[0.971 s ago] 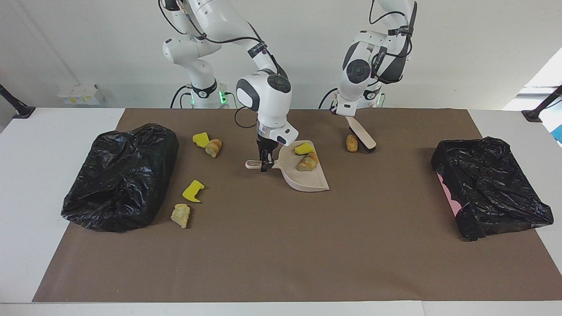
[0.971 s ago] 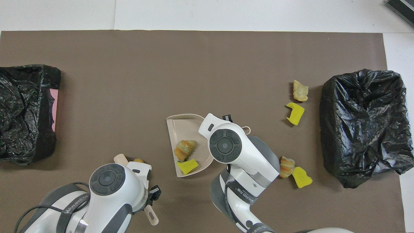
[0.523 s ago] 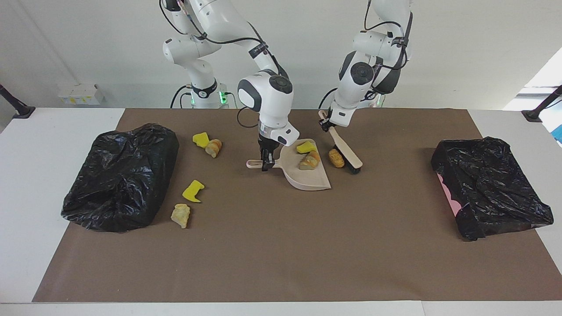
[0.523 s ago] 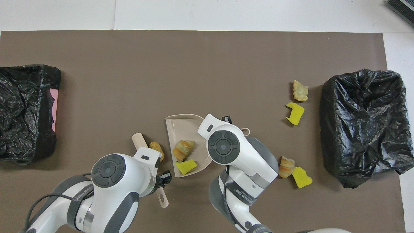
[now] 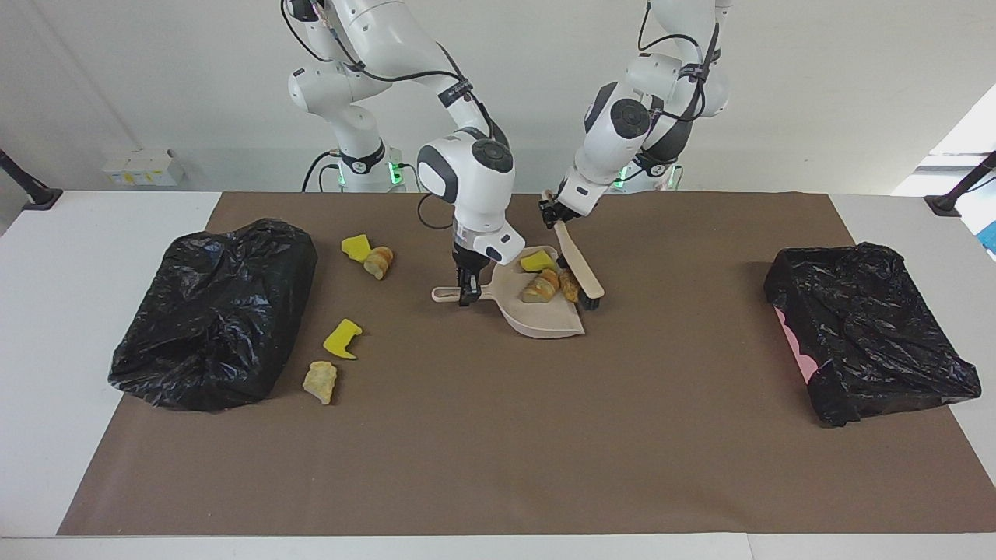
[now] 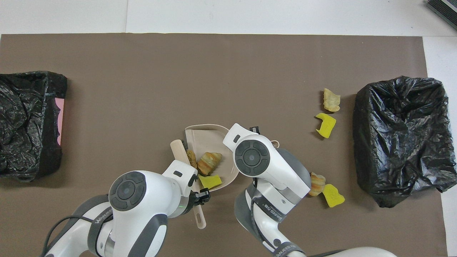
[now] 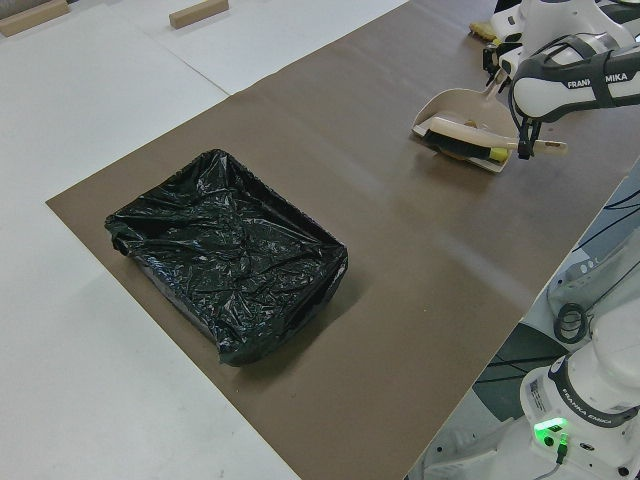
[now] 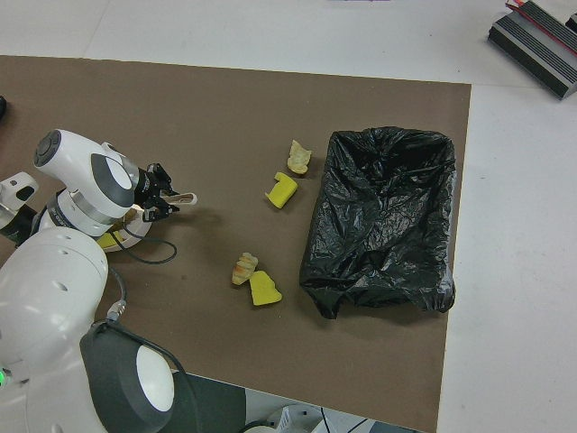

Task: Sweep and dump trash in bin
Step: 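Sweep the remaining chunk into the dustpan with the brush, left gripper, then carry the loaded dustpan to the nearby black bag with the right gripper, then tip the dustpan over the black bag with the right gripper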

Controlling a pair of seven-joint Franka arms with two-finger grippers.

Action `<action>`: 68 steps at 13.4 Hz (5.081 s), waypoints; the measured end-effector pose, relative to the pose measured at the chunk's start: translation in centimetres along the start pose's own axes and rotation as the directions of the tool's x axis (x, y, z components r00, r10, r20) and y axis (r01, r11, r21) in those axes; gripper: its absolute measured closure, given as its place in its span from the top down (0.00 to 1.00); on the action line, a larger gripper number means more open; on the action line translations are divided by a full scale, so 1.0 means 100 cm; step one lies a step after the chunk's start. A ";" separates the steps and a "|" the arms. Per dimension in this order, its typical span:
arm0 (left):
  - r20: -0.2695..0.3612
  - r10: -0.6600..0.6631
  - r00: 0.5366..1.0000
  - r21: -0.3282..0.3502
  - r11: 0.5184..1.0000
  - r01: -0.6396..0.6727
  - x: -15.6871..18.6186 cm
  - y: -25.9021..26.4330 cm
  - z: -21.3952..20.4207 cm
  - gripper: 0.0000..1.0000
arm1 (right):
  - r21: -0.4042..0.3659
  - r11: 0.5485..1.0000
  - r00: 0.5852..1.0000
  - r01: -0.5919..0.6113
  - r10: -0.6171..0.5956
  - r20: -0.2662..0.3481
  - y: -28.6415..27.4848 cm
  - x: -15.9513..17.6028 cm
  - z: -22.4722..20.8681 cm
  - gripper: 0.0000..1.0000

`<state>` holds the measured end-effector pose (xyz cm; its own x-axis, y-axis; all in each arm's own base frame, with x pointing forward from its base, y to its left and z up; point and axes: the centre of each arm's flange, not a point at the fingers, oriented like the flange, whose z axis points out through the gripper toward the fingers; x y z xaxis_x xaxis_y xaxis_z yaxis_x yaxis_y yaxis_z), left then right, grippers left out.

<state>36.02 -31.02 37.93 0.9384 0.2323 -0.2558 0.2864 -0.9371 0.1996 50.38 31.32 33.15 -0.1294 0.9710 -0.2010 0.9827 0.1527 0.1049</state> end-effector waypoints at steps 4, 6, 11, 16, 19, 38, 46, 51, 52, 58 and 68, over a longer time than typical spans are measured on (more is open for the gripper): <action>-0.009 0.023 1.000 -0.049 0.999 -0.024 0.010 0.038 -0.024 0.26 | 0.002 1.000 1.000 -0.008 0.008 0.001 0.002 -0.004 0.002 0.31; 0.007 0.024 1.000 -0.050 0.998 -0.024 0.015 0.041 -0.038 0.26 | 0.002 1.000 1.000 -0.008 0.008 0.001 0.002 -0.004 0.002 0.31; 0.103 0.060 0.993 0.064 0.996 -0.067 0.027 0.008 -0.034 0.26 | -0.012 0.999 0.999 -0.042 0.042 -0.002 0.013 -0.021 -0.008 0.31; 0.102 0.175 0.979 0.191 0.963 -0.192 -0.019 -0.018 -0.001 0.26 | 0.023 0.992 0.992 -0.127 0.127 0.005 0.046 -0.080 -0.067 0.31; 0.099 0.242 0.965 0.219 0.941 -0.259 -0.074 -0.020 0.017 0.26 | 0.045 0.987 0.988 -0.153 0.153 0.006 0.066 -0.143 -0.089 0.31; -0.020 0.207 0.978 0.289 0.938 -0.193 -0.173 -0.018 0.120 0.33 | 0.074 0.938 0.878 -0.338 0.286 0.385 -0.037 -0.609 -0.063 0.31; 0.023 0.174 0.985 0.267 0.948 -0.173 -0.123 0.007 0.066 1.00 | 0.061 0.943 0.743 -0.327 0.217 0.633 -0.053 -0.565 -0.076 0.31; -0.114 0.240 0.964 0.271 0.941 -0.203 -0.042 0.018 -0.021 1.00 | 0.057 0.949 0.712 -0.310 0.192 0.675 -0.056 -0.566 -0.089 0.31; -0.137 0.277 0.951 0.254 0.938 -0.236 -0.019 0.017 -0.047 1.00 | 0.050 0.950 0.699 -0.308 0.190 0.690 -0.059 -0.571 -0.096 0.31; -0.187 0.404 0.895 0.249 0.901 -0.355 0.080 -0.012 -0.193 1.00 | -0.034 0.954 0.747 -0.298 0.256 0.614 -0.053 -0.556 -0.154 0.31; -0.201 0.473 0.858 0.297 0.864 -0.407 0.124 -0.091 -0.357 1.00 | -0.014 0.846 0.827 -0.533 0.525 0.199 0.009 -0.397 -0.109 0.31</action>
<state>51.90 -10.28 66.73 0.9793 -0.1919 0.0649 -0.1921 -0.9814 -0.0041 54.96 -5.05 51.82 0.4355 0.8470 -0.3049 0.8982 -0.3862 0.2099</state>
